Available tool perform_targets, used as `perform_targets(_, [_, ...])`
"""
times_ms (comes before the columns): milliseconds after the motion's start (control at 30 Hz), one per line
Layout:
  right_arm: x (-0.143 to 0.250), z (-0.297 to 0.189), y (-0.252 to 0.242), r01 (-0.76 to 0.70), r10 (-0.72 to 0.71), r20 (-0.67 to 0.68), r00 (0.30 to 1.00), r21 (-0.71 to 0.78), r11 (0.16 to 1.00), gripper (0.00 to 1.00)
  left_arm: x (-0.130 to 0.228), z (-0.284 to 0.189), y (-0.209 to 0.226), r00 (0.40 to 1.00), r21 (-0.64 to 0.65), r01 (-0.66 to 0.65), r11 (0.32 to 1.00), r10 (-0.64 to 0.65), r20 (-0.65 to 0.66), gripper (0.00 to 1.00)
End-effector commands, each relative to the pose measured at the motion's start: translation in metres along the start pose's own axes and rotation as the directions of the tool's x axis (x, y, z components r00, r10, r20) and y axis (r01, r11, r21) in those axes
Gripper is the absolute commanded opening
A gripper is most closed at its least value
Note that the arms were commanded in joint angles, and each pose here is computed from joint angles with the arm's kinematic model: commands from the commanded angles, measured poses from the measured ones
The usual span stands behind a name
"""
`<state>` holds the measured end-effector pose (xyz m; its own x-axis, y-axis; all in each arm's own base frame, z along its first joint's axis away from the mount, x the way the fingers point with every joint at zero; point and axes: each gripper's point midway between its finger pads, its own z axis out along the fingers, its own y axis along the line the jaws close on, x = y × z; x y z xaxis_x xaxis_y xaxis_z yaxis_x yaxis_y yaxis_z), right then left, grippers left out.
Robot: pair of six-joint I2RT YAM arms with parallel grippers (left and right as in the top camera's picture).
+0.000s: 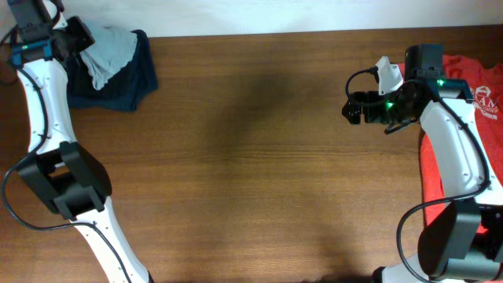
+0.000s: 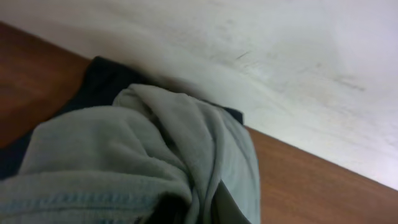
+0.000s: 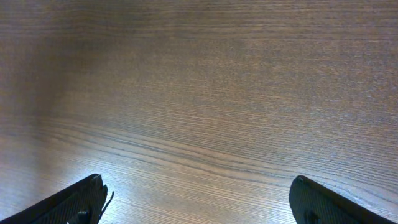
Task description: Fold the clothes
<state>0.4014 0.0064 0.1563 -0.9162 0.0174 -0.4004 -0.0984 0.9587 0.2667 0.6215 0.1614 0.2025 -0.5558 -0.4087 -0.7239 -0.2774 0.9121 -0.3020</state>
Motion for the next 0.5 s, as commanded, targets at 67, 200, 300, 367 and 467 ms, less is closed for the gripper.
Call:
perform_targets(67, [0.001,0.001,-0.005,-0.014,0.014,-0.003,1.0,0.014,1.0,0.99,0.007,0.009,0.024,1.0,-0.095,-0.01,0.995,0.009,-0.014,0.0])
perform_targets(200, [0.001,0.001,-0.005,-0.014,0.014,-0.003,1.0,0.014,1.0,0.99,0.025,0.024,0.034,0.998,-0.123,-0.004,0.992,-0.003,-0.062,0.0])
perform_targets(300, [0.001,0.001,-0.005,-0.014,0.014,-0.003,1.0,0.014,1.0,0.99,0.04,0.034,0.047,0.995,-0.17,-0.004,0.985,-0.013,-0.097,0.0])
perform_targets(367, [0.001,0.001,-0.005,-0.014,0.014,-0.003,1.0,0.014,1.0,0.98,0.045,0.037,0.055,0.994,-0.199,-0.005,0.98,-0.017,-0.109,0.01])
perform_targets(467, [0.001,0.001,-0.005,-0.014,0.014,-0.003,1.0,0.014,1.0,0.99,0.044,0.034,0.069,0.994,-0.242,0.001,0.97,-0.027,-0.105,0.49])
